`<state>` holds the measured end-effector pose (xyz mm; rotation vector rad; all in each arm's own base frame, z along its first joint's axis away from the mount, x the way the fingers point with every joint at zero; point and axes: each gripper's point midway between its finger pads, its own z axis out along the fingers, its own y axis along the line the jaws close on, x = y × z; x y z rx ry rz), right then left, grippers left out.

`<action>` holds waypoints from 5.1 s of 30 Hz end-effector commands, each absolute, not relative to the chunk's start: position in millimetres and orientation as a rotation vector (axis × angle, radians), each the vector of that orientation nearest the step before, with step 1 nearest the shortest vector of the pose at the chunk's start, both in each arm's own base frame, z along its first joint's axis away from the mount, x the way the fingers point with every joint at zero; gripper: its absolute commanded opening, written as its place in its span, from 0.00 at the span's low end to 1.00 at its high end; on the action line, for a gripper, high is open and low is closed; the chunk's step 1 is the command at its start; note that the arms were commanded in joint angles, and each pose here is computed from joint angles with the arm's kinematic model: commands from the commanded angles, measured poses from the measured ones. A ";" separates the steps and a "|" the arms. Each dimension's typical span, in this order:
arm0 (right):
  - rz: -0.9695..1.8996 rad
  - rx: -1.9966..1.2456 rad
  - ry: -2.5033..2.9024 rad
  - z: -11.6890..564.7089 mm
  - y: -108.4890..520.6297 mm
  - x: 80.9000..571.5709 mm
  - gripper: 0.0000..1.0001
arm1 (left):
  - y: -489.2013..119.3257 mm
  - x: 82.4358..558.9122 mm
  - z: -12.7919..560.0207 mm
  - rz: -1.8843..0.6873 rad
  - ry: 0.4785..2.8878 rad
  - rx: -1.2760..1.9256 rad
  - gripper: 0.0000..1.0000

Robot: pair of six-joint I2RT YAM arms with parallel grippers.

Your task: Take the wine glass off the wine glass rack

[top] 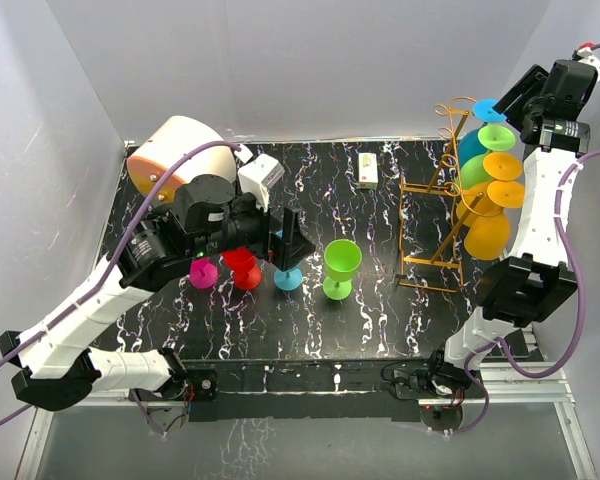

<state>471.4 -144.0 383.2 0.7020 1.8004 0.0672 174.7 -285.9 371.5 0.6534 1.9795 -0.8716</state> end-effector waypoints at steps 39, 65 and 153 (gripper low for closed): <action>0.136 0.781 1.647 394.5 -154.2 499.8 0.25 | -285.6 178.1 385.9 -0.863 1.949 0.658 0.99; 0.165 0.801 1.518 436.9 -149.7 478.5 0.06 | -286.3 176.1 389.1 -0.883 1.946 0.648 0.99; 0.454 1.095 1.174 428.1 -148.5 459.9 0.00 | -285.6 178.2 385.4 -0.865 1.955 0.647 0.99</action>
